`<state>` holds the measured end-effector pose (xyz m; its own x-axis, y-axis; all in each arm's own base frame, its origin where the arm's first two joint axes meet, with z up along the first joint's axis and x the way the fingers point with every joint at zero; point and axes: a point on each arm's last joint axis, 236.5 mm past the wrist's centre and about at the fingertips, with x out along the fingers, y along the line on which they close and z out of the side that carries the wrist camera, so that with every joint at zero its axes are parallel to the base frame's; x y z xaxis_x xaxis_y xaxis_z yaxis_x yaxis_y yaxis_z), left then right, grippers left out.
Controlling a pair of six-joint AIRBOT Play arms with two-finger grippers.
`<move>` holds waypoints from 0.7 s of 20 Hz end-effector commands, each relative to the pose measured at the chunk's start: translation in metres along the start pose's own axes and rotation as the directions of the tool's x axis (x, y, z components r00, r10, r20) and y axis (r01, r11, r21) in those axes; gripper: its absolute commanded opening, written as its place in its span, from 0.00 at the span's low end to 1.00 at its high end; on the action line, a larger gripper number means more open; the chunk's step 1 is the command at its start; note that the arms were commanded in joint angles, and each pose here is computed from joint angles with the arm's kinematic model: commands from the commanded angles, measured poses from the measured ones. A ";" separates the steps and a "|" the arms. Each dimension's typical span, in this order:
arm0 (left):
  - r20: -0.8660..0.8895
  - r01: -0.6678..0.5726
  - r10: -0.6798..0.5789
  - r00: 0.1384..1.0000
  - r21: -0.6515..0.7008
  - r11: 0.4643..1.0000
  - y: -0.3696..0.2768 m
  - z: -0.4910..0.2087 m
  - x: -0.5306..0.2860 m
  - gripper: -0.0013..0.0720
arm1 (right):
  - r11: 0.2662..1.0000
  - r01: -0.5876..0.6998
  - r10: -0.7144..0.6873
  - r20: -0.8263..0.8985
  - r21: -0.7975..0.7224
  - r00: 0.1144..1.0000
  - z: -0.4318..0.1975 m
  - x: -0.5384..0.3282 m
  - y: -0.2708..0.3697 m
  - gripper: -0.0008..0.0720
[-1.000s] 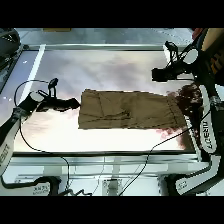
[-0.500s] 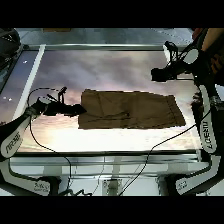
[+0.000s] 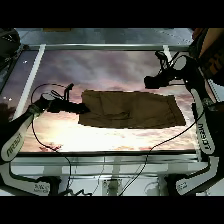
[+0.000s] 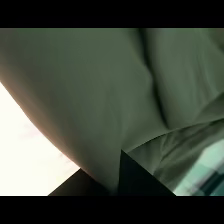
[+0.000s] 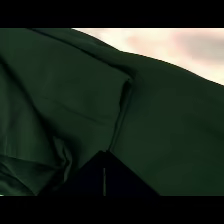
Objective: Fold the clothes and pants, and hang the long-sleeved shirts on hangers.
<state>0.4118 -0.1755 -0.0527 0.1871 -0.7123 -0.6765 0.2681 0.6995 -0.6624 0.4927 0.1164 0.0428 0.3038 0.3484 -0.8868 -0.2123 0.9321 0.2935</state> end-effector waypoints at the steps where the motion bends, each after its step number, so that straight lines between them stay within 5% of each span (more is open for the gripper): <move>1: -0.051 -0.001 0.005 0.999 0.068 0.998 -0.034 0.009 -0.051 0.04 | 1.000 -0.011 0.011 -0.024 -0.018 1.000 -0.011 0.021 0.014 0.06; 5: -0.104 -0.164 0.188 0.977 0.203 0.965 -0.069 0.006 -0.125 0.04 | 0.998 -0.026 0.025 -0.010 -0.051 1.000 -0.015 0.044 0.041 0.06; 14: -0.050 -0.163 0.189 0.981 0.321 0.933 -0.123 -0.003 -0.163 0.04 | 0.977 -0.206 0.205 -0.026 -0.050 0.978 -0.058 0.119 0.189 0.05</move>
<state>0.3519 -0.1440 0.1298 0.1811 -0.5723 -0.7998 0.5090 0.7504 -0.4217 0.4583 0.2715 -0.0136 0.2707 0.4686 -0.8409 -0.3173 0.8682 0.3816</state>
